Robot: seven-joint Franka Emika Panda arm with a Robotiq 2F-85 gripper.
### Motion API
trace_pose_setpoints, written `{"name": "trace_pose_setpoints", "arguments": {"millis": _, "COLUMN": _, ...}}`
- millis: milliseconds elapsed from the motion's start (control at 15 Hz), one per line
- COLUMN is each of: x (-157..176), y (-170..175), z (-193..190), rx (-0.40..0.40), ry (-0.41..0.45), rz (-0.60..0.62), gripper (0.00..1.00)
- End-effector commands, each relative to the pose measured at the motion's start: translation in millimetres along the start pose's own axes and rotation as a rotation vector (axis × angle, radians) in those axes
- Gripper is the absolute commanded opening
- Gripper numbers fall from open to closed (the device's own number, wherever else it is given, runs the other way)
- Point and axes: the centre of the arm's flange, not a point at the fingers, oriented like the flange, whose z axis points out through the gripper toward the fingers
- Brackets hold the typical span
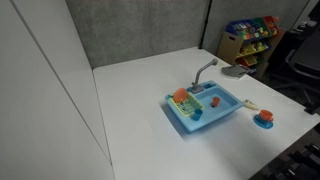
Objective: Pick the orange cup and put it in the sink
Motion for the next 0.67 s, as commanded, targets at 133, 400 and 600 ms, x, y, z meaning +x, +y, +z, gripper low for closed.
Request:
{"name": "trace_pose_setpoints", "arguments": {"millis": 133, "x": -17.3, "y": 5.9, "z": -17.2, "rx": 0.038, "ry": 0.016, "rz": -0.032, "gripper": 1.0}}
{"name": "trace_pose_setpoints", "arguments": {"millis": 400, "x": -9.6, "y": 1.8, "z": -12.1, "rx": 0.014, "ry": 0.015, "rz": -0.012, "gripper": 1.0}}
{"name": "trace_pose_setpoints", "arguments": {"millis": 600, "x": -8.9, "y": 1.5, "z": -10.7, "rx": 0.014, "ry": 0.012, "rz": -0.013, "gripper": 1.0}}
